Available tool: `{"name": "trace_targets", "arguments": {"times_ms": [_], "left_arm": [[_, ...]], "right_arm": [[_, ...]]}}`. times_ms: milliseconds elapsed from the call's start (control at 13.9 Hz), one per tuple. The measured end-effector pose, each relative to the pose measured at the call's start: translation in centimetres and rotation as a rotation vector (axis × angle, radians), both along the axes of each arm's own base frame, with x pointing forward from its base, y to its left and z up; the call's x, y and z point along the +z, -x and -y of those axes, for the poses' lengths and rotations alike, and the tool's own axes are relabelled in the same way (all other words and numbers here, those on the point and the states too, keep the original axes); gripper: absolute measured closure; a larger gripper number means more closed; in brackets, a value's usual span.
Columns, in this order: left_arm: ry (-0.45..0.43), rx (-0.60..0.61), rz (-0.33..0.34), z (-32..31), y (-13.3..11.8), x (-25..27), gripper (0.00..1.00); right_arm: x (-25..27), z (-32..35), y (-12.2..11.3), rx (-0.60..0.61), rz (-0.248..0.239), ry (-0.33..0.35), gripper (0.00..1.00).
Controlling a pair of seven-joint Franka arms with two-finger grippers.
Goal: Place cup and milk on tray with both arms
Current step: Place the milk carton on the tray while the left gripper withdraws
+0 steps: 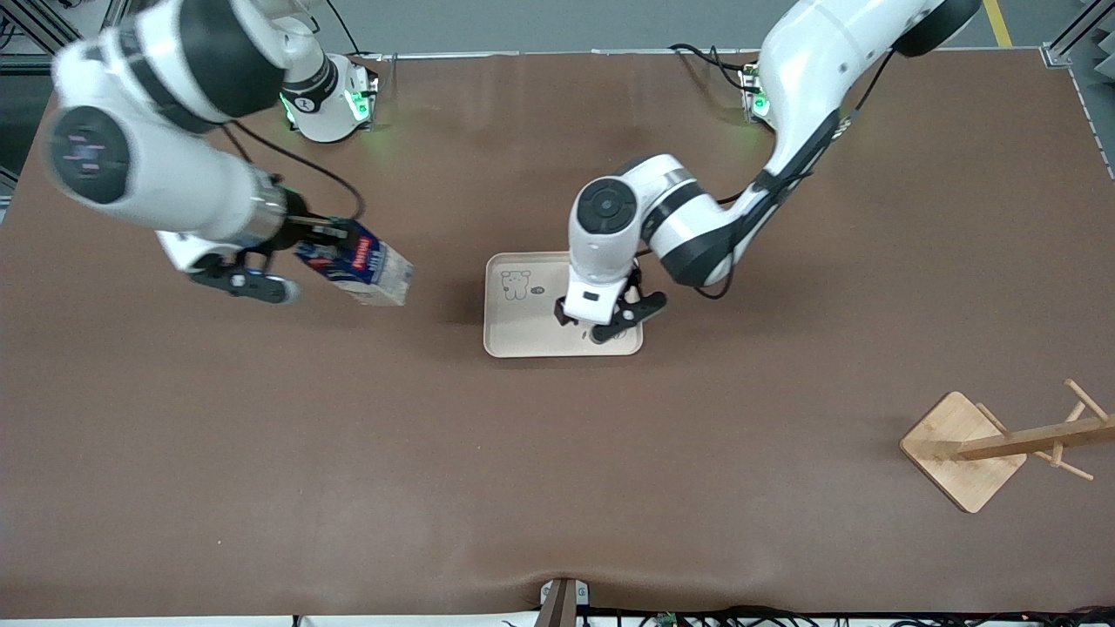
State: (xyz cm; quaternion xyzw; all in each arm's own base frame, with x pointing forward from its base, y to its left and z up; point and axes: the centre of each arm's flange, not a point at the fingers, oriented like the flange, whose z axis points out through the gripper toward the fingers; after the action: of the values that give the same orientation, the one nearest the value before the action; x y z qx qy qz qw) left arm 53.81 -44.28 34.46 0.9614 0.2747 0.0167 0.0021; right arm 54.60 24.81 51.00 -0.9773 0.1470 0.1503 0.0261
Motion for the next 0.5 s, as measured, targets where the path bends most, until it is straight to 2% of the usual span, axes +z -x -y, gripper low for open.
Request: {"name": "trace_targets", "arguments": {"times_ms": [144, 288, 505], "left_arm": [[-0.008, 0.05, 0.059, -3.4, -2.1, 4.8, 0.0], [-0.023, 0.07, 0.088, -6.6, -3.8, 7.9, 0.0], [-0.074, 0.007, 0.066, -11.2, -6.4, 10.4, 0.0]], "right_arm": [[-2.3, -6.2, 0.9, -0.035, 0.034, 0.014, 0.45], [-5.7, -12.3, 2.3, -0.066, 0.057, 0.024, 0.45], [-10.9, -18.4, 3.6, -0.071, 0.097, 0.02, 0.45]]}}
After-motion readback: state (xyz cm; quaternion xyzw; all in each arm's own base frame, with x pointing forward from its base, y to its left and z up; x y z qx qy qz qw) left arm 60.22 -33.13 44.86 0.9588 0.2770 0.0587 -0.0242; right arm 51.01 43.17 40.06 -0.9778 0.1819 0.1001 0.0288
